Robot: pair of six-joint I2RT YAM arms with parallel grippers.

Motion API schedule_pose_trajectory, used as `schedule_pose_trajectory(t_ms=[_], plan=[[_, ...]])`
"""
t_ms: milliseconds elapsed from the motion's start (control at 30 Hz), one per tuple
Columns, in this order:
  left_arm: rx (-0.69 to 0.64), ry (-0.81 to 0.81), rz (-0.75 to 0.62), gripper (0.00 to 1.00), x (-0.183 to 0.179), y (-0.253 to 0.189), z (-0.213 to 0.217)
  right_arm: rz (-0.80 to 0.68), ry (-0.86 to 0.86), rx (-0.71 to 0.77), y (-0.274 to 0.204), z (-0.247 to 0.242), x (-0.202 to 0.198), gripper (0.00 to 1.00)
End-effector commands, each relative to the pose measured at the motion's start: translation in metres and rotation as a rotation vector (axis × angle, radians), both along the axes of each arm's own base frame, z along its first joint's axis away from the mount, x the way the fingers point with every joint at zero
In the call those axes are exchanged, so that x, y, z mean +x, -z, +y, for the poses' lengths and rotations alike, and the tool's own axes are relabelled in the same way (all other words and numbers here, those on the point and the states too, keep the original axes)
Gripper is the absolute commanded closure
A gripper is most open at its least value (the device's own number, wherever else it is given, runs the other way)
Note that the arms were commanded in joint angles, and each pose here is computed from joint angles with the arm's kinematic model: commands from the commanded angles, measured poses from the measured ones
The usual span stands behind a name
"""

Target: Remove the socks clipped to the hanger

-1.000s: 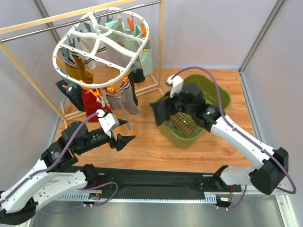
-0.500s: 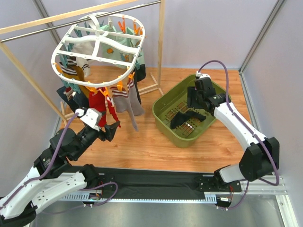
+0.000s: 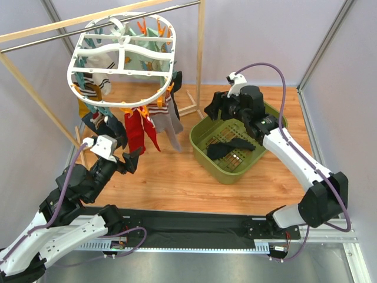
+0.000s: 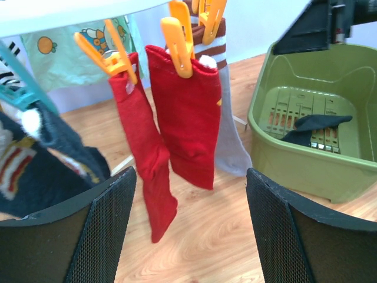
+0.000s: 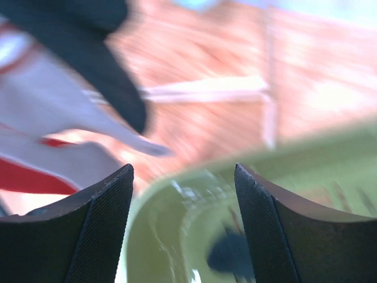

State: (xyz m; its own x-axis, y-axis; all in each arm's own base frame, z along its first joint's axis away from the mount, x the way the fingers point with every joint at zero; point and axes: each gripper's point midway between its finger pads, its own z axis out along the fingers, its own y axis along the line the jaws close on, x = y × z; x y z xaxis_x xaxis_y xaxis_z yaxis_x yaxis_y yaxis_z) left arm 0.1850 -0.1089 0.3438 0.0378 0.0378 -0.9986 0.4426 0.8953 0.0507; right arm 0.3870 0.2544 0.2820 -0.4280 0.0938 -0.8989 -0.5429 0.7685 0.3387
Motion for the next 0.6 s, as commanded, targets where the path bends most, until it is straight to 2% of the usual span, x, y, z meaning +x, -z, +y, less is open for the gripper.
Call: schedule_pose_trajectory(t_ms=[0,200,467,567], plan=[[-0.026,-0.037,-0.017,0.18,0.003,-0.006,0.006,-0.165,-0.292,0.099,-0.035,0.068,-0.017,0.31],[-0.034,-0.035,-0.024,0.18,0.002,-0.009,0.007,-0.176,-0.405,0.075,-0.027,0.118,-0.048,0.32],[-0.029,-0.030,-0.020,0.18,0.003,-0.007,0.005,-0.167,-0.475,0.077,-0.020,0.140,-0.077,0.35],[-0.028,-0.029,-0.020,0.18,0.003,-0.007,0.004,-0.174,-0.471,0.069,-0.019,0.142,-0.080,0.40]])
